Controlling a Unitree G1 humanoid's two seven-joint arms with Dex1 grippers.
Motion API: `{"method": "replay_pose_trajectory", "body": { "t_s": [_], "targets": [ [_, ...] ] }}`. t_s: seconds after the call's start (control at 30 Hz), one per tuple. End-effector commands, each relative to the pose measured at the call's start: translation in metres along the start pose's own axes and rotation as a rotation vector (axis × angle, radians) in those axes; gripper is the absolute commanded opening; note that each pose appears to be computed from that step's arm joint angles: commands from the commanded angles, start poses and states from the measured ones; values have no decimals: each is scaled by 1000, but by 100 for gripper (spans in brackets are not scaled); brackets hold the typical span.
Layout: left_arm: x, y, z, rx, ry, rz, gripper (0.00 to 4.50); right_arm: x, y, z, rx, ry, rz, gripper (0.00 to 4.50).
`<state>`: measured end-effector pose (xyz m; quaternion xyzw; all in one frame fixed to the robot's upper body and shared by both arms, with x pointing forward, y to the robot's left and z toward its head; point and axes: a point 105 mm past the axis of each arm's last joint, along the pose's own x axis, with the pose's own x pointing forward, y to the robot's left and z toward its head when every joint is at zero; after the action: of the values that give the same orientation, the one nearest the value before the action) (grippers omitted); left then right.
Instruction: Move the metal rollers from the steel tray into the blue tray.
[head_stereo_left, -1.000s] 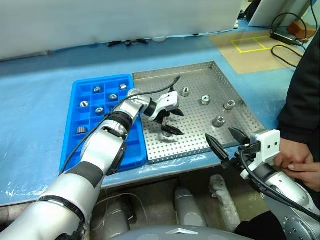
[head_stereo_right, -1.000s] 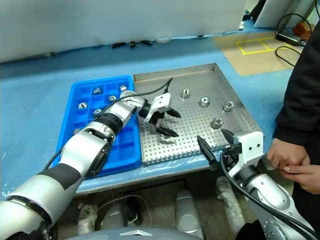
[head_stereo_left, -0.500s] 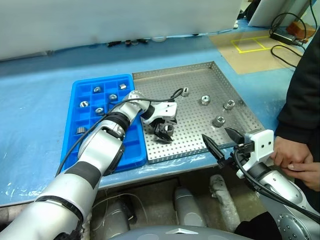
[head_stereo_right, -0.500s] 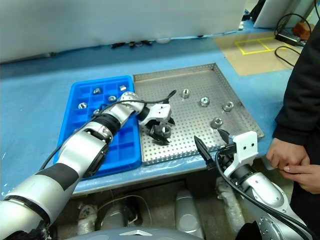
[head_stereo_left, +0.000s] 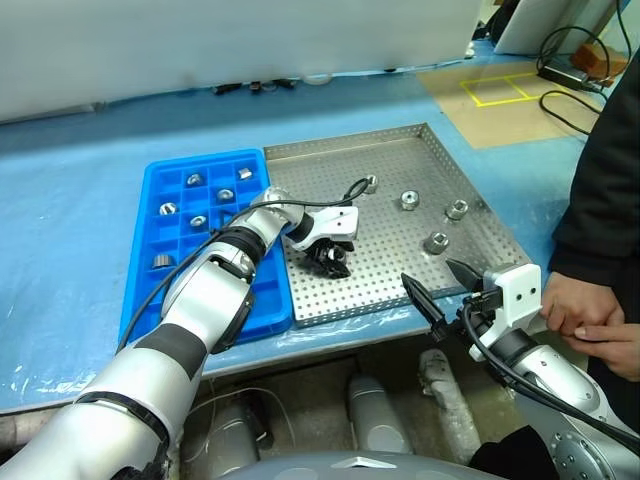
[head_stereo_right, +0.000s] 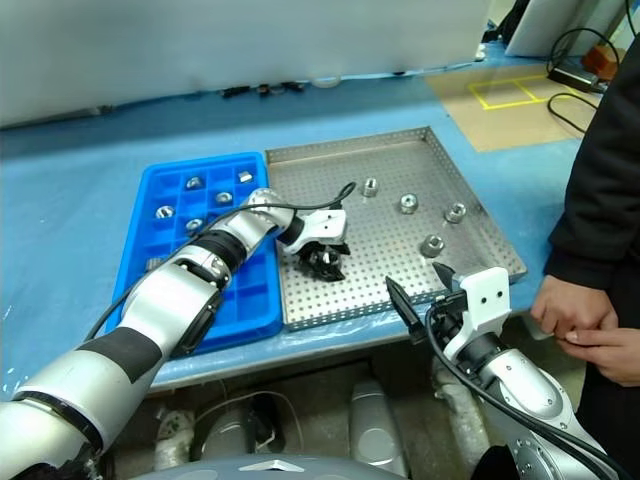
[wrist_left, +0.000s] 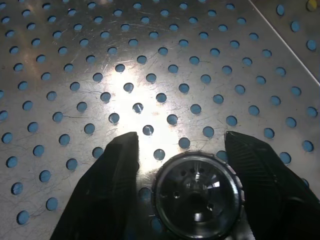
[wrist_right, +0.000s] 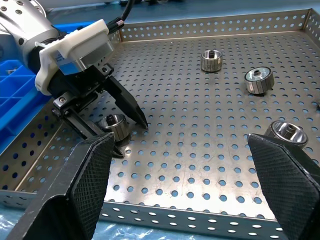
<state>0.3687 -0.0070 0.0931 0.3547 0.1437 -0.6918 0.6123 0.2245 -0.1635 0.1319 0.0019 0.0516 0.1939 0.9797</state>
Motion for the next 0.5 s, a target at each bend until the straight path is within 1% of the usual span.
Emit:
{"method": "replay_pose_trajectory", "body": {
  "t_s": [0.03, 0.1, 0.17, 0.23, 0.3, 0.43, 0.5],
  "targets": [
    [-3, -5, -13, 6, 60, -26, 275, -1, 1, 5, -16, -32, 4, 450],
    [-5, -6, -15, 1, 60, -35, 242, 0, 1, 5, -17, -33, 7, 450],
    [-7, -6, -20, 8, 80, -31, 181, 1, 1, 4, -17, -34, 10, 450],
    [-9, -6, -20, 7, 74, -28, 181, 2, 1, 4, -16, -36, 15, 450],
    [-12, -4, -13, -8, 27, -33, 173, 4, 2, 4, -18, -40, 22, 450],
    [-21, 6, 4, -29, -59, 1, 173, 6, 3, 6, -28, -48, 51, 450],
    [-28, 10, 16, -13, -114, 10, 173, 7, 6, 8, -37, -48, 89, 450]
  ]
}}
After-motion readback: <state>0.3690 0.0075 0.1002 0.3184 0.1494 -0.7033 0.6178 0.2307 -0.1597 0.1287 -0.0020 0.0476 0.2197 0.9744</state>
